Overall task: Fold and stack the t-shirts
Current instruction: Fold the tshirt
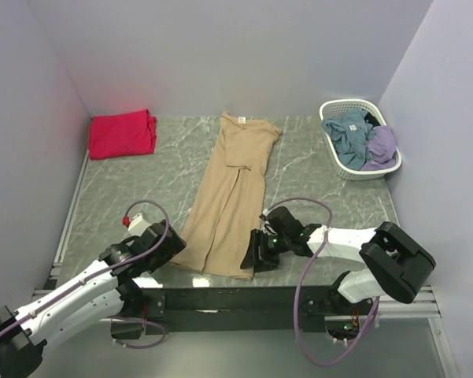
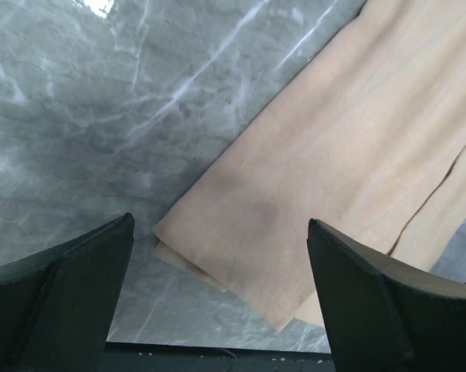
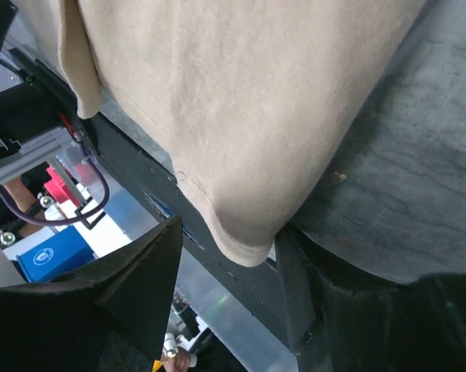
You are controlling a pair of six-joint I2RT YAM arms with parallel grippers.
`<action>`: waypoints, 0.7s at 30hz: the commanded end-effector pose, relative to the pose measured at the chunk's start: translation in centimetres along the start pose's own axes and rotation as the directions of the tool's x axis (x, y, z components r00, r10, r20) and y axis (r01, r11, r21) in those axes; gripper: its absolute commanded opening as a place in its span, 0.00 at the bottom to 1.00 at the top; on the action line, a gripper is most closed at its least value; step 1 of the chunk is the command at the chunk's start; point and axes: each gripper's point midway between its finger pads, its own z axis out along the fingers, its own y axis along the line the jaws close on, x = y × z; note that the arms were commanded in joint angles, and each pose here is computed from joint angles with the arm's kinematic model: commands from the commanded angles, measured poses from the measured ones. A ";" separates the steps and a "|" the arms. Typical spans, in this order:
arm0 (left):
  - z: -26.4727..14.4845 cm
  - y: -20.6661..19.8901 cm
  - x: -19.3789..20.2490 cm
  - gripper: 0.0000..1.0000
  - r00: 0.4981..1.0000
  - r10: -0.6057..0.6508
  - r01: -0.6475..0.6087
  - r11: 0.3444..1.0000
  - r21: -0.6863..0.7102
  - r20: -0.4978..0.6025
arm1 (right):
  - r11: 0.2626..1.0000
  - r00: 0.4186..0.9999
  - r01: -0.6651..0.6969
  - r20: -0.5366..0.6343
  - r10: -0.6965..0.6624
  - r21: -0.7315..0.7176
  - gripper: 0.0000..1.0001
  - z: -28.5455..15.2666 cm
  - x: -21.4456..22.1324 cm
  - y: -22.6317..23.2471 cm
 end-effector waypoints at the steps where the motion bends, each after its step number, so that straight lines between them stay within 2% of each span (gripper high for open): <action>1: -0.6 -0.5 -1.5 0.99 0.997 -0.042 0.043 0.999 -0.005 0.065 | 0.988 0.999 -0.026 0.032 0.021 0.151 0.53 0.6 0.1 -3.6; 4: 0.1 0.2 -0.9 0.99 0.999 -0.009 0.011 0.998 -0.063 0.039 | 0.988 0.999 -0.034 0.030 0.030 0.149 0.40 0.5 0.4 -3.8; 8: 0.8 0.8 -0.2 0.99 0.999 0.049 -0.048 0.993 -0.112 0.006 | 0.988 0.999 -0.033 0.033 0.029 0.153 0.40 0.4 0.6 -3.9; 12: 1.2 1.2 0.4 0.92 0.998 0.059 -0.060 0.992 -0.115 -0.011 | 0.988 0.999 -0.028 0.044 0.021 0.154 0.42 0.1 0.5 -3.8; 14: 1.1 0.7 0.6 0.79 0.998 0.054 -0.056 0.995 -0.081 -0.022 | 0.986 0.999 -0.034 0.047 0.027 0.162 0.43 0.0 0.5 -4.0; 15: 1.1 0.4 0.7 0.65 0.998 0.053 -0.054 0.997 -0.061 -0.028 | 0.986 0.998 -0.035 0.051 0.027 0.164 0.43 0.0 0.5 -4.1; 17: 1.0 0.1 1.1 0.53 0.998 0.047 -0.048 0.998 -0.032 -0.043 | 0.984 0.998 -0.040 0.057 0.031 0.174 0.43 -0.1 0.6 -4.4; 18: 0.9 0.2 1.5 0.43 0.997 0.044 -0.046 0.999 -0.026 -0.066 | 0.984 0.998 -0.038 0.059 0.028 0.174 0.43 -0.2 0.6 -4.4; 20: 0.8 0.2 1.9 0.33 0.995 0.041 -0.043 0.999 -0.017 -0.086 | 0.984 0.998 -0.043 0.062 0.032 0.175 0.40 -0.3 0.7 -4.4; 21: 0.8 0.5 2.5 0.20 0.993 0.041 -0.043 0.999 -0.017 -0.111 | 0.983 0.997 -0.043 0.064 0.032 0.177 0.38 -0.4 0.7 -4.4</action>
